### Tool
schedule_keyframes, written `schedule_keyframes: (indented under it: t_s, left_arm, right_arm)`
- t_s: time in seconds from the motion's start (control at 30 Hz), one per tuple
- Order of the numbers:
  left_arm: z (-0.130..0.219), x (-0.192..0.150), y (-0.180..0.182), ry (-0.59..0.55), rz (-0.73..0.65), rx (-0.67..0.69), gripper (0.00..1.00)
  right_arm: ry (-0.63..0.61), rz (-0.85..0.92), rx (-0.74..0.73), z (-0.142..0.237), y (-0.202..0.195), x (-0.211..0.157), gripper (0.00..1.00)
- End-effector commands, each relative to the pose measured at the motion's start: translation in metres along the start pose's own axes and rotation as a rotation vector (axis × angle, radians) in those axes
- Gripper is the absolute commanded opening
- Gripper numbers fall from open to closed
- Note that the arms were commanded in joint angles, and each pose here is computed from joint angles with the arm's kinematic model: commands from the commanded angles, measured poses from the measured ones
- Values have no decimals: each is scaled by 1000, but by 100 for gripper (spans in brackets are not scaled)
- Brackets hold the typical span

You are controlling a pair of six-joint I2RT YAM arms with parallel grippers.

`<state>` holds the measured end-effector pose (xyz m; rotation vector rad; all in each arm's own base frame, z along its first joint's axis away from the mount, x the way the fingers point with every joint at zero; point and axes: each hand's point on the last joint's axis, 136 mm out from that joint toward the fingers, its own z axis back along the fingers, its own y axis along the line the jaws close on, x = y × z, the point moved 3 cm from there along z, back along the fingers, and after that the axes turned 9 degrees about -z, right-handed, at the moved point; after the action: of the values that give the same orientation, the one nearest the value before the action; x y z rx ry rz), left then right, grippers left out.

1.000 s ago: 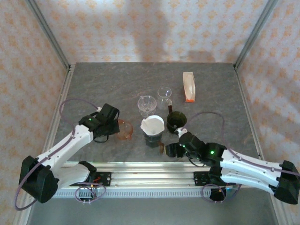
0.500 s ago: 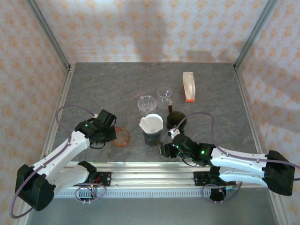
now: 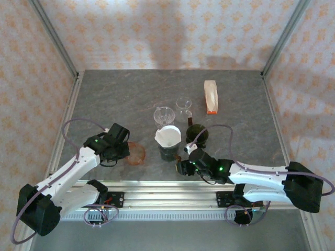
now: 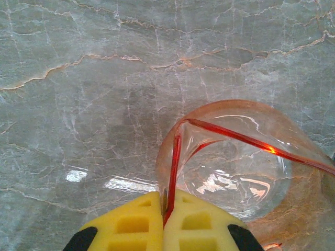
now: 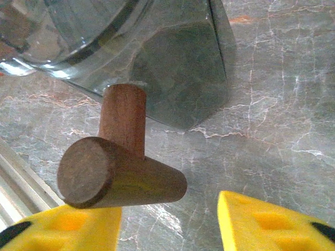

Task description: Place the coffee filter in the dripper

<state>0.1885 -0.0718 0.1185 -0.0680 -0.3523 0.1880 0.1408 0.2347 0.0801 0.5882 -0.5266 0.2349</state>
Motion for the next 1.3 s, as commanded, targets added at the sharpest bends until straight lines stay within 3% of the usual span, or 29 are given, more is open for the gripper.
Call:
schedule_keyframes:
  t_s: [0.0,0.5,1.0,1.27]
  left_arm:
    - [1,-1,0,-8,18,-15,0]
    - [0,-3,0,-3,24,-22,0]
    - [-1,-4,-1,-4,29,-34,0]
    - [-1,-3,-2,-4,29,-34,0]
  right_arm:
    - [-88,58,-16,2,9,22,55]
    - [-138,195,-48,-12,17,39,40]
    - [-243,244,-85,-24,16,56,37]
    - [-268,196,-84,-22,2,46,37]
